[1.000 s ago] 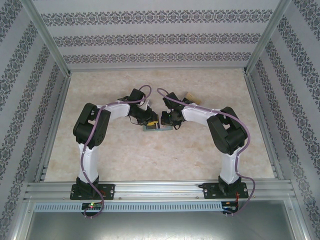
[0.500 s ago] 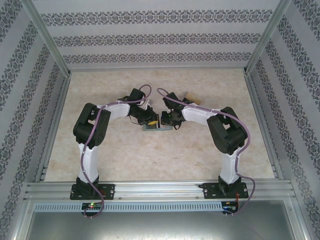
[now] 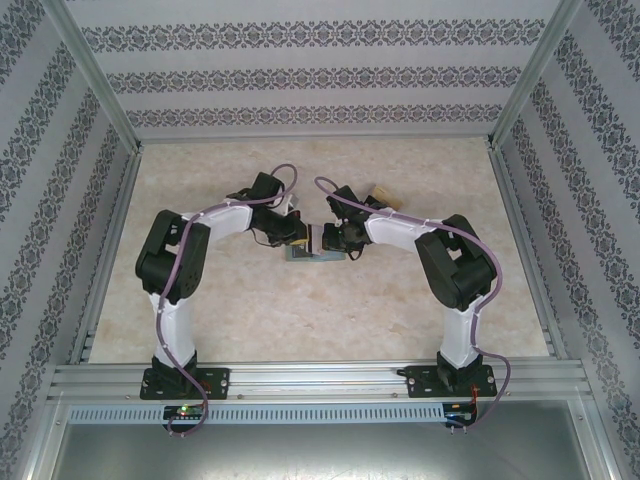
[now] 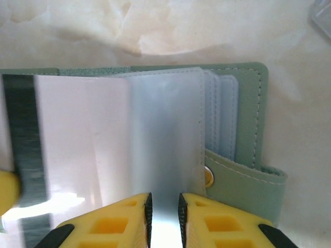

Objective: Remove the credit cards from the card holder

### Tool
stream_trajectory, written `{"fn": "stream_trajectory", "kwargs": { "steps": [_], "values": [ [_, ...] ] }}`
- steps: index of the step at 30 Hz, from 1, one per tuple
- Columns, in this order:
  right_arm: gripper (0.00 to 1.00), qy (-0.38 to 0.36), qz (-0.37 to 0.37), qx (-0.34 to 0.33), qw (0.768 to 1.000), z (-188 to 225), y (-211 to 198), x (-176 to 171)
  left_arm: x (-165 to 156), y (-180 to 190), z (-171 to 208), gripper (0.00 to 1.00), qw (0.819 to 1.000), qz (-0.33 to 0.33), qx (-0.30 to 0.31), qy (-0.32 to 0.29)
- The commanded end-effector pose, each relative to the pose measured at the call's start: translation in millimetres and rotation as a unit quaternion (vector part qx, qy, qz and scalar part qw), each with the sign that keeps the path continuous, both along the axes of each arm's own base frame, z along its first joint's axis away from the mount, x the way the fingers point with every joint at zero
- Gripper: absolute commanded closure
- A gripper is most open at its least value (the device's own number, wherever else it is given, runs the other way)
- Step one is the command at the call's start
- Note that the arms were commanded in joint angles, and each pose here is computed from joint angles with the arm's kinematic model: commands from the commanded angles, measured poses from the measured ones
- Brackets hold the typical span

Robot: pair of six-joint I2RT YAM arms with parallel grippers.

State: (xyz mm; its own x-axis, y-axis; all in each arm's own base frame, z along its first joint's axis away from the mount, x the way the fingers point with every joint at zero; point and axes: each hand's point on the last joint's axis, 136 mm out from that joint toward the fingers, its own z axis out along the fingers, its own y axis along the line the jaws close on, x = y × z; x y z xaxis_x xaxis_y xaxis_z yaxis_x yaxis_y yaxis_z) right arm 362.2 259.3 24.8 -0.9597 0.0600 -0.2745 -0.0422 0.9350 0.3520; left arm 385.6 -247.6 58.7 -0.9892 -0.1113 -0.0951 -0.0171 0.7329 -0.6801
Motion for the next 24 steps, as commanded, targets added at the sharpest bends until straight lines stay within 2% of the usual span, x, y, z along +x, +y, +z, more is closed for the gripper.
{"fn": "stream_trajectory", "kwargs": {
  "steps": [1,6,10,14,19,24],
  "values": [
    [0.74,0.001,-0.009,-0.007,1.0,5.7,-10.9,-6.8,-4.2,30.4,13.6,1.0,0.999,0.01,0.044,-0.023],
    [0.65,-0.053,0.003,0.066,0.996,52.4,3.0,2.9,-3.0,52.4,43.4,1.0,0.996,0.036,0.057,-0.064],
    [0.59,-0.086,0.005,0.13,0.988,88.4,7.9,10.3,-0.2,55.5,71.1,1.0,0.993,0.054,0.034,-0.099],
    [0.45,-0.106,0.013,0.2,0.974,119.4,12.8,16.8,2.0,44.0,100.3,1.0,0.989,0.059,-0.027,-0.13],
    [0.29,-0.12,0.027,0.303,0.945,155.4,19.1,24.1,2.9,27.1,138.3,1.0,0.979,0.051,-0.123,-0.155],
    [0.23,-0.128,0.06,0.376,0.916,186.4,29.0,25.1,1.6,20.5,165.9,1.0,0.968,0.041,-0.182,-0.167]
  ]
}}
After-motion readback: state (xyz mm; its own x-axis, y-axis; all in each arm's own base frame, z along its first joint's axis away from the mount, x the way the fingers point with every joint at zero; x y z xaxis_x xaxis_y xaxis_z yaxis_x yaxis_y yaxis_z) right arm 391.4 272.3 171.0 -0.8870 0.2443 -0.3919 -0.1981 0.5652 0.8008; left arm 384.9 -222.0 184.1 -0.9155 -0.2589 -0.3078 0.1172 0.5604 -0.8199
